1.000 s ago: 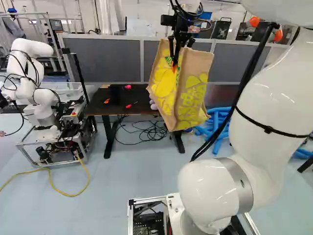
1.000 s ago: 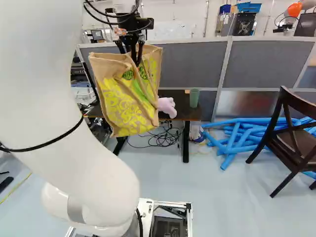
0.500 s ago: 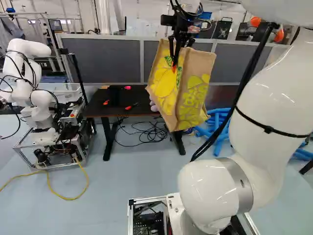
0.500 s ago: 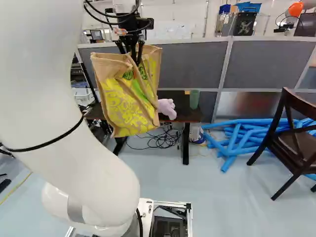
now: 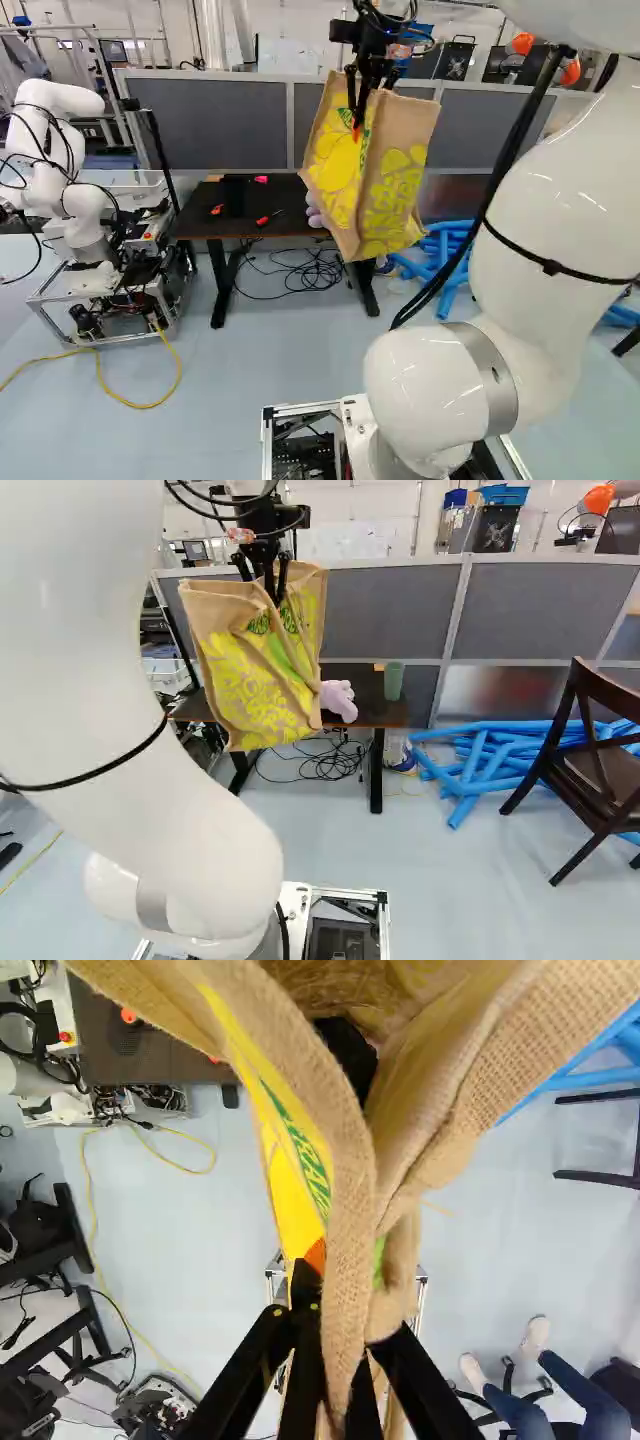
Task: Pick up the bag on the ground and place it on the table
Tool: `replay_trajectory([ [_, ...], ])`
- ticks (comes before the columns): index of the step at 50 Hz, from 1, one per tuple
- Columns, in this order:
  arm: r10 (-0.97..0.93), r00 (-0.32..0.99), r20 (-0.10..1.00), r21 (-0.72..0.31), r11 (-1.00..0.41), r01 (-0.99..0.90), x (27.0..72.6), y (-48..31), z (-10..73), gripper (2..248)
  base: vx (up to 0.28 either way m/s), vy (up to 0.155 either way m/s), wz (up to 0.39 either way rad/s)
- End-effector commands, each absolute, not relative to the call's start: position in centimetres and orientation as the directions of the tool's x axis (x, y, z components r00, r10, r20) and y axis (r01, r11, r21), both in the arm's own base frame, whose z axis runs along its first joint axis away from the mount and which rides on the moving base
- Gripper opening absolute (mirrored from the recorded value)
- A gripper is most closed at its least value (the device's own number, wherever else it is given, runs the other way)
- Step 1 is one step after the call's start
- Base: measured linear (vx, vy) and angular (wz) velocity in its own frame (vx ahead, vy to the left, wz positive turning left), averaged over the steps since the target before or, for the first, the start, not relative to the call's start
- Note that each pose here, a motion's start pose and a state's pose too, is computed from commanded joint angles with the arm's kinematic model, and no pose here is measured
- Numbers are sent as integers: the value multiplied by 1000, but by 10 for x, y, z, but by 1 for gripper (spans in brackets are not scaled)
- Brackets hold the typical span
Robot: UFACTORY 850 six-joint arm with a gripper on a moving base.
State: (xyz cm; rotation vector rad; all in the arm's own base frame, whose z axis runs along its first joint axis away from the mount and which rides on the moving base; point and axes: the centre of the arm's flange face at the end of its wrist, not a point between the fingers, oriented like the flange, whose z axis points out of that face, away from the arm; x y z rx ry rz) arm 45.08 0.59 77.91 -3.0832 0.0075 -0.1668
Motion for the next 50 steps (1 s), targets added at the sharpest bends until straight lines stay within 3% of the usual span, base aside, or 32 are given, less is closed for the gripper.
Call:
replay_trajectory([
  [50, -6, 993, 118, -54, -999, 1, 452, 6, 802, 21, 11, 0, 0],
])
